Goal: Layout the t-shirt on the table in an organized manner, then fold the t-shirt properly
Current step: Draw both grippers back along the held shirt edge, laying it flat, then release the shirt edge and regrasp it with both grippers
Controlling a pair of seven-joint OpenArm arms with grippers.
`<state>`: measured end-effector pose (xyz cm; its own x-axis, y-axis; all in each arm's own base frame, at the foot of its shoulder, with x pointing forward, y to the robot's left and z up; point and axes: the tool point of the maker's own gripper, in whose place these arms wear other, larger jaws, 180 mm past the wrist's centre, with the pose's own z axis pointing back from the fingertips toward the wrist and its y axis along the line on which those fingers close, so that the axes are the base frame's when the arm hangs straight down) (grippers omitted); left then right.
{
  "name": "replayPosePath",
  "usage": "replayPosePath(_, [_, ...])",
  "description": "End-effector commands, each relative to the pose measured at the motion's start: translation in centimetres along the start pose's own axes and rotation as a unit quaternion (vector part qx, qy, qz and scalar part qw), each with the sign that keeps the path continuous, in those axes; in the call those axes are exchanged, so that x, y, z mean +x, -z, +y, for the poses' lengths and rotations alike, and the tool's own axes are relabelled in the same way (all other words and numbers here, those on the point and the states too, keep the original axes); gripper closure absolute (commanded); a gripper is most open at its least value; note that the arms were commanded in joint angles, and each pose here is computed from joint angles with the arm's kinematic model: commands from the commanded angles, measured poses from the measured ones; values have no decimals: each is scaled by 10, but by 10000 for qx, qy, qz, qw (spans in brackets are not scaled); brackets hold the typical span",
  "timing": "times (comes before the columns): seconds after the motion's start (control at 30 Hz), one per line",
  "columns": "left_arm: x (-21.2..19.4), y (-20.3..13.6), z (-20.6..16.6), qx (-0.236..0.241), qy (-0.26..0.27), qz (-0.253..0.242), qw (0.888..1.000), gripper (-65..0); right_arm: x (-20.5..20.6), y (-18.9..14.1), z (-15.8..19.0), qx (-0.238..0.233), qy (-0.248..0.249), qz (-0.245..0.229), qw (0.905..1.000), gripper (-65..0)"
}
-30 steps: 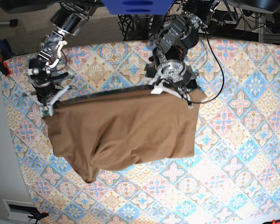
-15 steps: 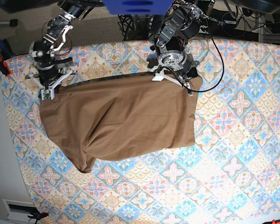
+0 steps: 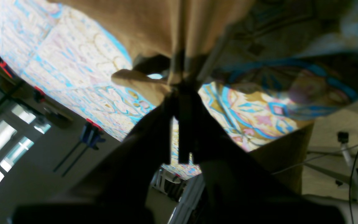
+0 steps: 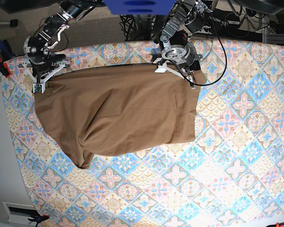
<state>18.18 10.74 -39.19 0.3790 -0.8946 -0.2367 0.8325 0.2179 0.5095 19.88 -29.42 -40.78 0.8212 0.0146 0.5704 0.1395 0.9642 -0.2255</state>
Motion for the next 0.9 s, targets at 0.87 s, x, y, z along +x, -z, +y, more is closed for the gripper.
replayPosePath(0.87, [9, -40, 29, 306, -832, -386, 9953, -180, 36, -24, -13, -169, -481, -550, 9972, -137])
